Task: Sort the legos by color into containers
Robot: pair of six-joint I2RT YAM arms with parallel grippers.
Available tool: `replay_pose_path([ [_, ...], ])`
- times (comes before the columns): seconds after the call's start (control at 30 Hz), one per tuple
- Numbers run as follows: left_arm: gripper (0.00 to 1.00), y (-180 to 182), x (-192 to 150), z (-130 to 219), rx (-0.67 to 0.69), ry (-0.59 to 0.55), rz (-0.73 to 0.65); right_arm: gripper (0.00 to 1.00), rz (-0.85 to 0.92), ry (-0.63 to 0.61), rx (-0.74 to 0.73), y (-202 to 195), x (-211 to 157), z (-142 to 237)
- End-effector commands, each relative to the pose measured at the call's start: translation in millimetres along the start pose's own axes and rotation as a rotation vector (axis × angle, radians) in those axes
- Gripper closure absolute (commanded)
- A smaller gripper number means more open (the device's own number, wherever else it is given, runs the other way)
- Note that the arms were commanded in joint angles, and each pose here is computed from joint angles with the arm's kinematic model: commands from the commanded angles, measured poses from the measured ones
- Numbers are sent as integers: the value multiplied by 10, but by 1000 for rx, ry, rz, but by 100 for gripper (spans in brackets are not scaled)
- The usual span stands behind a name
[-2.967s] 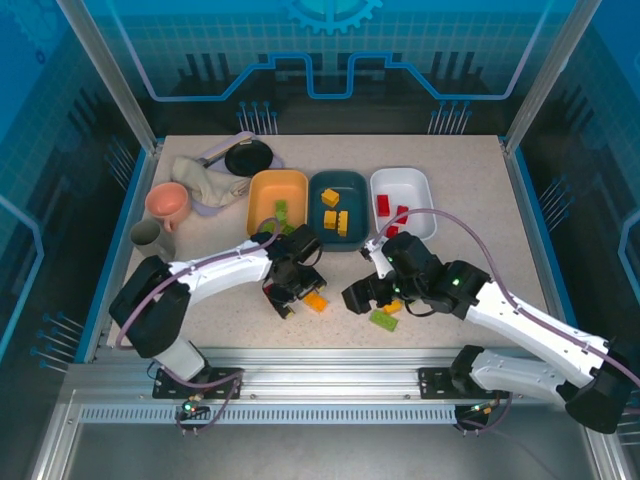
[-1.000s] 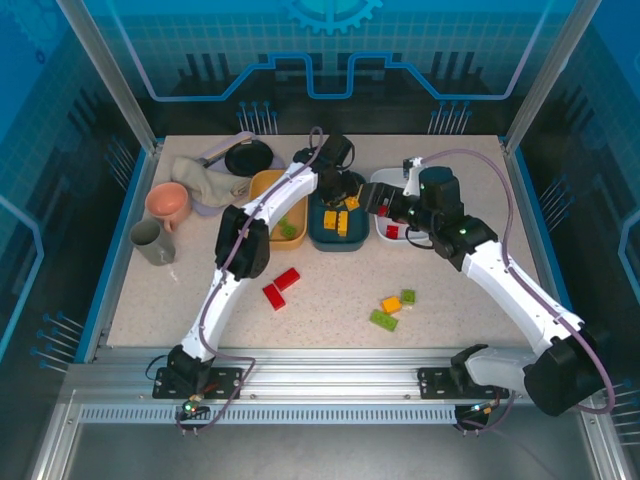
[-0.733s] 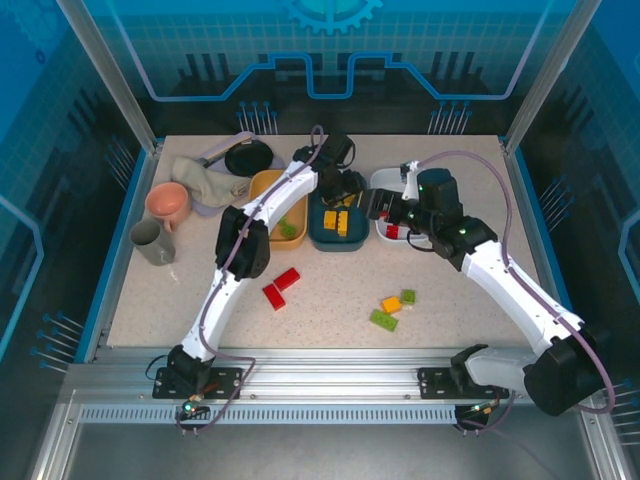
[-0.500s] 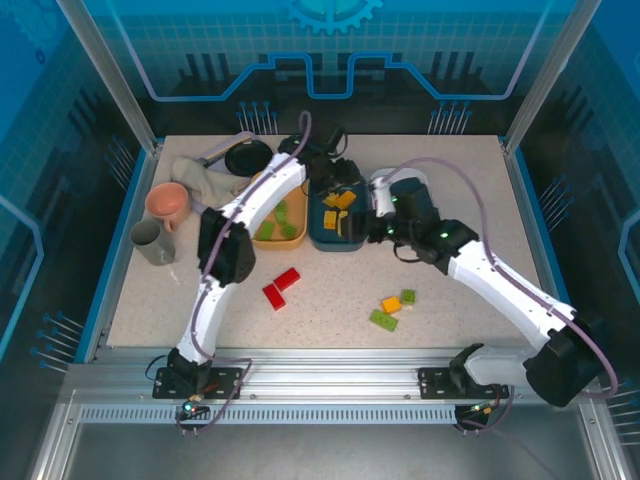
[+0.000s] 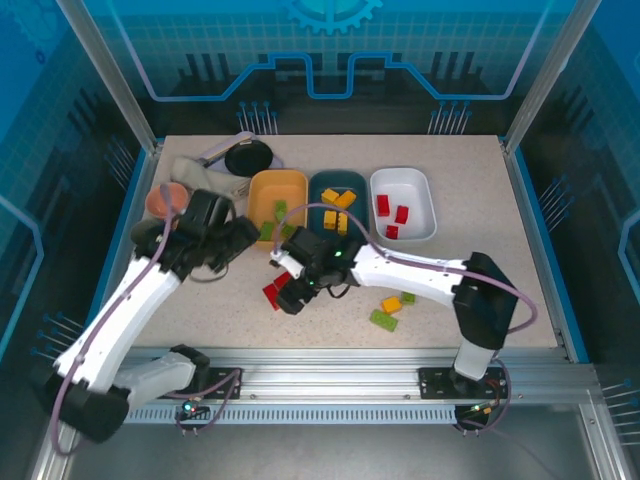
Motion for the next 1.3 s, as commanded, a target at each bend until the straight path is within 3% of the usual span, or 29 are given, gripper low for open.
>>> replay_pose_path([
  [0.0, 22, 358, -245, 215, 38, -38, 47, 19, -149, 67, -29, 104, 28, -180],
  [0.2, 20, 751, -609, 511, 44, -9, 47, 20, -227, 103, -116, 201, 61, -537],
  [0.4, 20, 851, -719, 621, 20, -2, 45, 25, -283, 120, -197, 153, 77, -749],
  [0.77, 20, 872, -754, 670, 11, 10, 23, 48, -239, 122, -290, 131, 167, -1070],
  [0.9, 21, 867, -752, 671, 7, 10, 26, 61, -219, 124, -301, 149, 180, -1119],
  [1.1, 21, 836, -747, 640, -14, 14, 19, 76, -174, 79, -241, 285, 240, -886],
  [1.27, 21, 516, -611, 551, -174, 28, -51, 78, -206, -31, -192, 272, 386, -233],
])
Point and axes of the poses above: each hand's point on the last joint's axis, 136 mm out from that joint toward the fingers, its own z axis back along the fingers, its own y axis along the line the jaws close on, x = y × z, the point moved 8 cm from there along z, back along the fingers, and after that the axes turned 14 degrees about -z, right-handed, at the moved point
